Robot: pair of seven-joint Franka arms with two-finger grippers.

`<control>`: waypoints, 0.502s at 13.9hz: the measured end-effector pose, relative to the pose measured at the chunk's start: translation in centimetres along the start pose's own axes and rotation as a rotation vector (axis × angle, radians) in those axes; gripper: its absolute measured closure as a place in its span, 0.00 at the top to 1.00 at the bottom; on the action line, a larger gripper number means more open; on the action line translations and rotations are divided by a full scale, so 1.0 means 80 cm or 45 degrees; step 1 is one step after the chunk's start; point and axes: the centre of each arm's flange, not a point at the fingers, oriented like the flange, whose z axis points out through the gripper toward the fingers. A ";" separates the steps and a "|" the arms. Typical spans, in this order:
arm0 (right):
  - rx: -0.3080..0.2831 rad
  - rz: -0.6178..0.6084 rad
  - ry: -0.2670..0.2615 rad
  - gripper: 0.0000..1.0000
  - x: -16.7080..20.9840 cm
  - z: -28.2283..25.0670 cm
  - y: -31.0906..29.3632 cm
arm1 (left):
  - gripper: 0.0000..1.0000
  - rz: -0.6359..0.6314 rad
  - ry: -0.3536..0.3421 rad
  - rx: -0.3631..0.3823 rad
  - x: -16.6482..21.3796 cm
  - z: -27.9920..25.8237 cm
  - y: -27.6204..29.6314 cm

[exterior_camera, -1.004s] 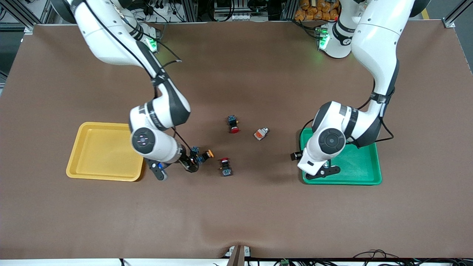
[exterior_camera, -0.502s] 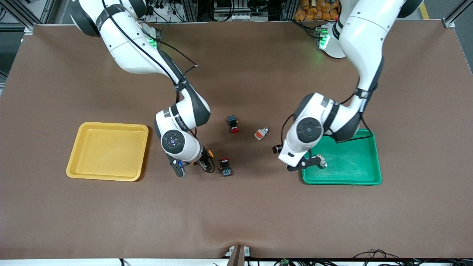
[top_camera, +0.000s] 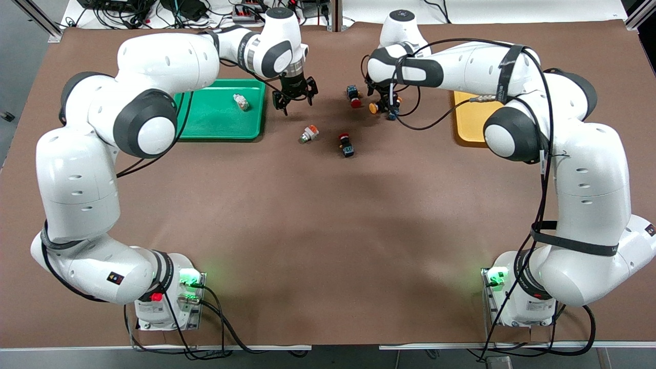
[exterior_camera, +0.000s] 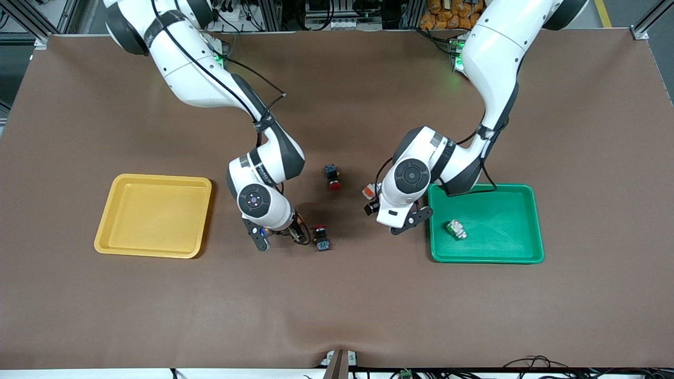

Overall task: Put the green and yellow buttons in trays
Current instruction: 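Grasp a yellow switch with the right gripper while the left grasps another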

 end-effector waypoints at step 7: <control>-0.002 -0.016 0.045 0.33 0.008 0.002 0.000 | 1.00 -0.172 -0.013 0.013 -0.037 0.050 0.016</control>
